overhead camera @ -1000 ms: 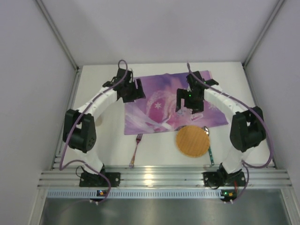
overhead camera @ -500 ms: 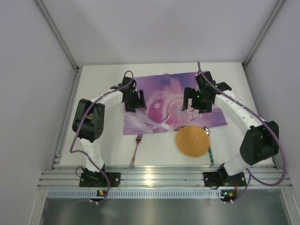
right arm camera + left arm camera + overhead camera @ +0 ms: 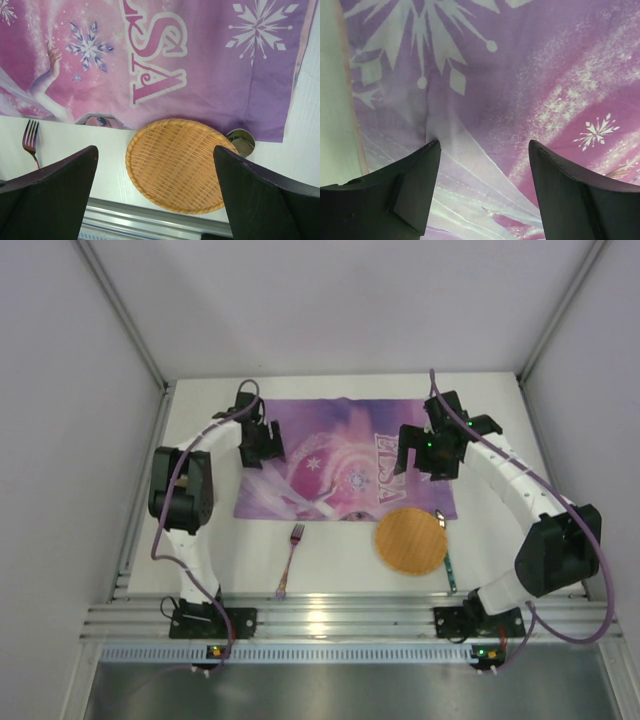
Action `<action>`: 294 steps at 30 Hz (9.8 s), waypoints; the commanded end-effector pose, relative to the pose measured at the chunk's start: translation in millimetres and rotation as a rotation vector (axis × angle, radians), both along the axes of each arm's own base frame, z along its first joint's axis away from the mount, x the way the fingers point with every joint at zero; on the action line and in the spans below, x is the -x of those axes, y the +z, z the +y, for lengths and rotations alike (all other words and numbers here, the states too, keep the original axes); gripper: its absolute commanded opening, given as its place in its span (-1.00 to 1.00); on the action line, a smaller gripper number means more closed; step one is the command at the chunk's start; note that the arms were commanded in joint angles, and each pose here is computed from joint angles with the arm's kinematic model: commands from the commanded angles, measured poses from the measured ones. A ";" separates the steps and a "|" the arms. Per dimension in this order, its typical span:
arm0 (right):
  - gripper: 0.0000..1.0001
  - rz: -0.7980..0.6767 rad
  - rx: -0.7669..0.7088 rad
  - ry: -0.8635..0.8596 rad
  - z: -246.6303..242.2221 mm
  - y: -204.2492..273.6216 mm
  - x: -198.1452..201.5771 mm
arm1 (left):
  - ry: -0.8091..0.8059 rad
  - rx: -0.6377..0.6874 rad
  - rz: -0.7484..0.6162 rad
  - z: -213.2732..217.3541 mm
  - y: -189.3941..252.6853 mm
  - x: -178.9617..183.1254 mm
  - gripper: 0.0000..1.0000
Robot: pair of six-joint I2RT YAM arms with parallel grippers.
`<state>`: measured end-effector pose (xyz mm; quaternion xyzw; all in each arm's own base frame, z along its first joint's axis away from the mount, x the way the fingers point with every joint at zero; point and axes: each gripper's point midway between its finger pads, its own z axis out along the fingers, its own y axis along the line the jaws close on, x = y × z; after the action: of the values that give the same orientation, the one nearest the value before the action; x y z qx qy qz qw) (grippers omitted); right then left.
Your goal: Set the dinner table for one person
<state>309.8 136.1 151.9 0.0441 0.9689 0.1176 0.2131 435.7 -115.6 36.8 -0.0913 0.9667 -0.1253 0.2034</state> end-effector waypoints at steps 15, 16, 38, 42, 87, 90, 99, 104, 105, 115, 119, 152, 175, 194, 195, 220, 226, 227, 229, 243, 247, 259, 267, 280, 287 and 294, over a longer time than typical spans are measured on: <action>0.99 -0.071 0.006 -0.051 -15.5 27.2 -6.7 | -0.464 0.344 -0.119 -167.7 117.1 114.0 0.94; 1.00 -0.067 0.009 -0.056 -17.6 27.1 -5.9 | -0.521 0.424 -0.031 -177.4 99.6 145.1 0.90; 1.00 -0.030 0.056 -0.047 -30.9 20.7 15.7 | -0.632 0.598 0.194 -269.8 18.4 214.4 0.59; 0.99 -0.029 0.085 -0.061 -38.8 18.6 23.4 | -0.634 0.575 0.206 -279.9 8.0 216.1 0.58; 1.00 -0.113 -0.052 -0.122 -24.8 31.8 12.5 | -0.310 0.411 -0.107 -135.9 113.6 27.1 -1.00; 1.00 -0.099 -0.051 -0.113 -23.2 25.7 12.7 | -0.293 0.372 -0.123 -134.7 104.2 9.7 -1.00; 0.99 -0.072 -0.037 -0.087 -21.1 19.7 7.7 | -0.232 0.374 0.000 -136.5 42.8 10.7 -1.00; 0.99 -0.071 -0.029 -0.083 -21.8 19.3 5.3 | -0.161 0.260 0.053 -113.1 15.8 25.2 -0.92; 0.99 -0.069 -0.031 -0.081 -21.3 18.5 5.4 | -0.153 0.235 0.056 -108.7 11.6 26.2 -0.55; 0.99 -0.069 -0.048 -0.072 -17.8 13.6 5.8 | -0.099 0.172 -0.049 -85.5 86.5 33.9 0.75; 1.00 -0.068 -0.060 -0.074 -16.1 10.7 5.8 | 0.103 0.021 -0.234 -33.6 150.4 37.3 0.79; 1.00 0.028 -0.131 0.065 2.8 -21.3 23.2 | 0.791 -0.208 -0.095 195.3 106.3 150.2 0.47; 1.00 0.024 -0.082 0.059 -4.2 -20.0 17.2 | 0.789 -0.149 -0.157 192.4 122.7 126.2 0.30; 1.00 -0.083 -0.163 0.103 19.7 50.7 -15.4 | 0.498 0.026 -0.244 150.6 136.9 34.9 -1.00; 0.99 -0.093 -0.200 0.115 29.6 63.6 -17.9 | 0.441 0.061 -0.257 137.2 145.7 29.2 -1.00; 0.33 -0.143 -0.111 0.292 138.2 111.4 -36.3 | -0.316 0.092 -0.192 -161.3 162.6 32.2 -1.00; 0.42 -0.222 -0.201 0.307 142.1 151.6 -26.8 | -0.319 0.033 -0.169 -151.8 149.5 39.6 -1.00; 0.46 -0.218 -0.206 0.313 142.7 147.6 -25.0 | -0.321 0.031 -0.170 -152.1 149.4 39.8 -1.00; 0.50 -0.253 -0.217 0.305 140.6 152.9 -24.3 | -0.324 0.032 -0.169 -153.6 151.1 41.7 -1.00; 0.40 -0.193 -0.066 0.203 126.2 83.6 -47.3 | -0.386 0.083 -0.202 -184.1 186.8 65.1 -1.00; 0.21 -0.201 -0.042 0.187 123.0 78.0 -53.1 | -0.403 0.091 -0.205 -191.0 191.7 75.5 -1.00; -1.00 -0.219 0.058 0.120 97.2 77.9 -58.2 | -0.352 0.048 -0.294 -179.2 218.4 72.9 0.97; -1.00 -0.209 0.141 -0.044 38.0 70.4 -85.7 | -0.209 0.097 -0.483 -140.6 294.8 58.5 0.97; -1.00 -0.176 0.183 -0.282 -25.6 22.5 -192.2 | -0.275 0.066 -0.193 -94.4 168.7 162.0 0.91; -1.00 -0.167 0.145 -0.333 -40.3 -9.9 -214.8 | -0.334 0.095 -0.032 -85.4 117.7 210.7 0.90; -1.00 -0.320 0.124 -0.395 -58.5 29.9 -239.5 | -0.333 0.123 0.027 -78.6 93.1 236.5 0.86</action>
<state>525.9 84.1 133.5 0.1814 0.9346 0.0013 0.3059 201.7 -186.0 122.3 0.0573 0.9709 -0.1809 0.1460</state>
